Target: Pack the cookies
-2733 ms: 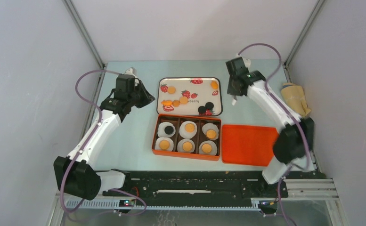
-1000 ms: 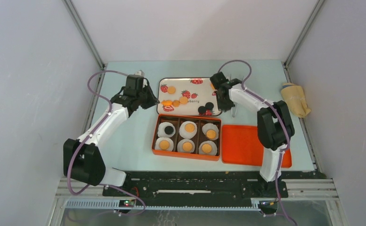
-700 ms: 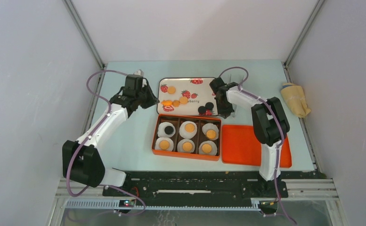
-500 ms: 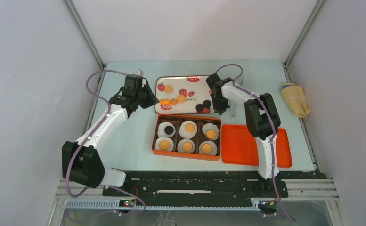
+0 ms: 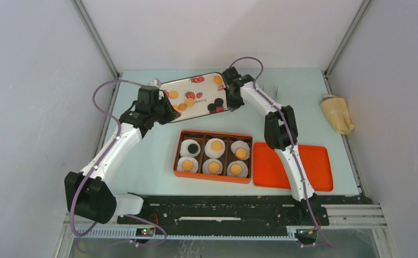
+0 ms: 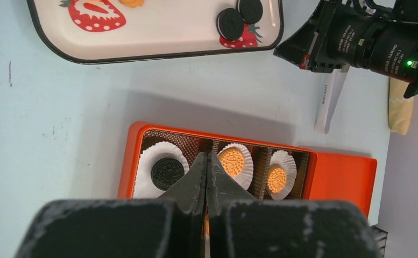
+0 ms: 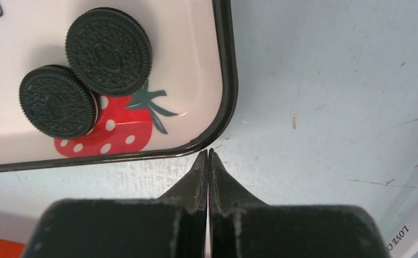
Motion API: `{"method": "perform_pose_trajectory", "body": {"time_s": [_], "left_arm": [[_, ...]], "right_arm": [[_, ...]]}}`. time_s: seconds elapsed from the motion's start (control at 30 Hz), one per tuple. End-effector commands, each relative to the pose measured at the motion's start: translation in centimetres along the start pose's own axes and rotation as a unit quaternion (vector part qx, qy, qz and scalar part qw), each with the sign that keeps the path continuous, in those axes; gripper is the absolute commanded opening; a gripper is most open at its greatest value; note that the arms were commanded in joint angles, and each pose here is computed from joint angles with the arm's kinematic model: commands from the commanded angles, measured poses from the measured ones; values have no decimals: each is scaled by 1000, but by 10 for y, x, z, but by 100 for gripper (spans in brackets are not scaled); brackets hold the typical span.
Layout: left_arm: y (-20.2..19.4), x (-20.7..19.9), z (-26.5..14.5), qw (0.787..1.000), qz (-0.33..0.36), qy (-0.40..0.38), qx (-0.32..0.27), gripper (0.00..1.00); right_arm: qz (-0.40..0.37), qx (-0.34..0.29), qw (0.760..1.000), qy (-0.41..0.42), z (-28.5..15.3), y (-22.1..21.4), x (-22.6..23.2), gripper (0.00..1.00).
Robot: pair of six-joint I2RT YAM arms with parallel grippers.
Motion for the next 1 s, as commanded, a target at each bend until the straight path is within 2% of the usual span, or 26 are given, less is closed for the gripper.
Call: {"method": "perform_pose_trajectory", "body": {"time_s": [0.0,0.13,0.27,0.43,0.57,0.77,0.97], "left_arm": [[-11,-6,-14,999,34,-24,11,0],[-27,-16,-10,996,67,-35,36,0],[-51,-33,10,990,103,-39,84,0],[-79,-48,44,982,114,-39,143,0],[-98,-52,69,976,115,-44,180,0],[-116,-55,101,971,116,-33,206,0],[-106,-66,120,975,123,-30,182,0]], "right_arm": [[-4,-77,997,4,-43,19,9,0],[8,-170,985,-8,-103,21,9,0],[24,-226,974,-24,-174,3,-2,0],[35,-216,974,-53,-223,-47,-25,0],[49,-204,976,-51,-243,-100,-42,0],[65,-155,984,-56,-244,-171,-57,0],[46,-83,994,-52,-224,-213,-49,1]]}}
Point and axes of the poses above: each gripper's point midway between its finger pads, its own z axis out along the fingers, its own x axis along the line the jaws close on, y = z × x, the point moved 8 cm from there along -z, back along the fingers, and after that the axes turned 7 degrees about -z, right-handed, at the moved point
